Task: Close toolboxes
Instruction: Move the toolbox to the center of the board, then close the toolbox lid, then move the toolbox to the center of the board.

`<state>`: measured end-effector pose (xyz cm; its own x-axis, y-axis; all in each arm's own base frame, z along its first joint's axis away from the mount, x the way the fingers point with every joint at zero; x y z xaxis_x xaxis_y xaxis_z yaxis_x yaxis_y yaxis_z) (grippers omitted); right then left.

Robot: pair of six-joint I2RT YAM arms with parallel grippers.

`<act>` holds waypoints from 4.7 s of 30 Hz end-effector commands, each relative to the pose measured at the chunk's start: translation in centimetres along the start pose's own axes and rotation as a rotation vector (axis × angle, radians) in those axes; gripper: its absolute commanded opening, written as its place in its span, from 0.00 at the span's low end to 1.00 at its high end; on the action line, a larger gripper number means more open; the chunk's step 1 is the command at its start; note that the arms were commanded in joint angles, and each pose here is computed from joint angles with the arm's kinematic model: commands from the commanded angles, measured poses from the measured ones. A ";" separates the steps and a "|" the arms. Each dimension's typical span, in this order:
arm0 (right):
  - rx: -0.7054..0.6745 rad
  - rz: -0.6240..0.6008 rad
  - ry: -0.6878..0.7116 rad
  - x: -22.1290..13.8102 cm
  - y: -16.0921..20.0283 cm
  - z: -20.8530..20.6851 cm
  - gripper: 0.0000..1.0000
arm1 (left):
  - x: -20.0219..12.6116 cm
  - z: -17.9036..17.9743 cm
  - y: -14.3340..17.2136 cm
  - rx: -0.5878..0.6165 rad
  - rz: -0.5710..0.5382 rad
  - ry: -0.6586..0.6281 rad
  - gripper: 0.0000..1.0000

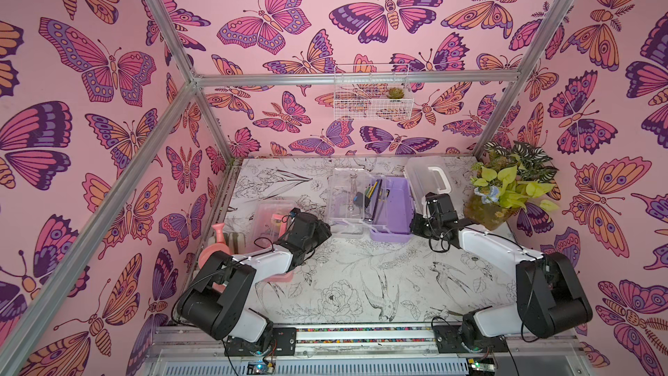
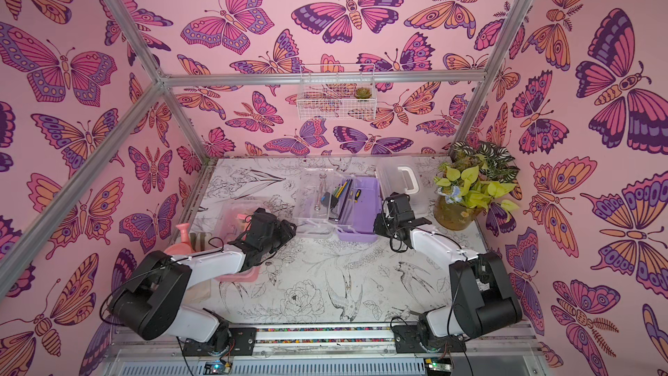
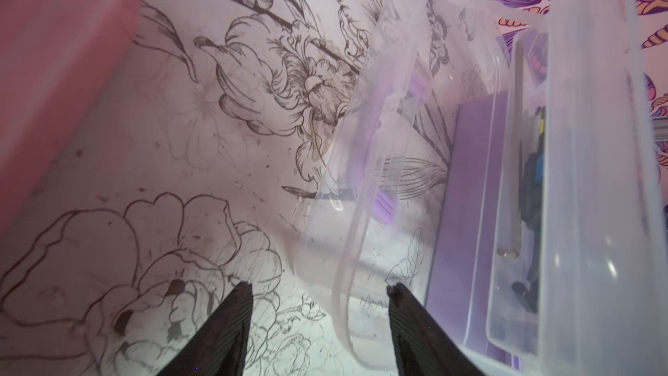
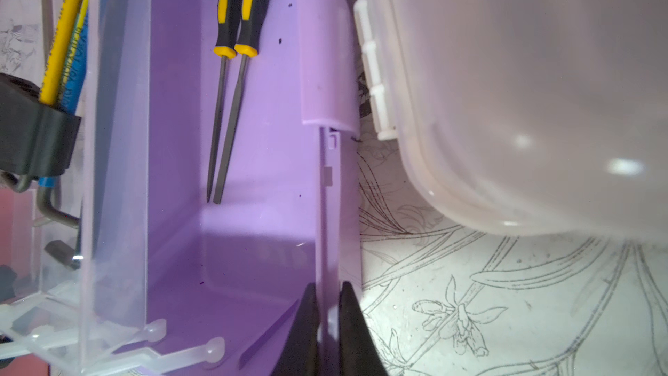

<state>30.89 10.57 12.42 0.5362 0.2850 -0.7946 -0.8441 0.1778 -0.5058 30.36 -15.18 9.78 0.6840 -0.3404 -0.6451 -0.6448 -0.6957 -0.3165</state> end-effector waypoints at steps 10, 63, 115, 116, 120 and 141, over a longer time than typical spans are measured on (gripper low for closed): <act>0.000 0.083 -0.011 0.5 1.4 -0.3 0.03 | 2.4 0.6 -0.5 -0.026 0.006 0.022 0.26; -0.026 0.095 -0.483 6.6 0.4 14.1 0.09 | -6.7 -15.7 2.0 1.095 -0.290 0.082 0.00; 0.050 -0.156 -0.655 4.2 -9.0 10.4 0.99 | 5.5 -15.7 -6.7 0.640 0.044 0.200 1.00; 0.052 -0.169 -0.665 4.4 -9.5 10.7 0.99 | 6.0 -15.7 -6.9 0.627 0.057 0.207 1.00; 0.069 -0.188 -0.713 5.5 -10.8 11.5 0.99 | 8.0 -15.1 -7.2 0.593 0.125 0.236 1.00; -0.102 0.024 -0.854 4.7 -1.9 20.3 0.91 | 2.9 -11.1 -4.8 0.540 0.191 0.258 0.97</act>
<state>38.25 27.69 15.00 0.4146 0.8424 -0.3443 -0.8237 0.1865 -0.5355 41.20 -18.68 16.36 0.6170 -0.5330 -0.5789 -0.7690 -0.2522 -0.5874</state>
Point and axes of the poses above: each gripper's point midway between its finger pads, its own x axis out along the fingers, its own z axis along the line the jaws close on, y = z × x, the point moved 6 cm from there along -x, back along the fingers, and after that the axes turned 7 degrees about -x, right-handed, at the moved point
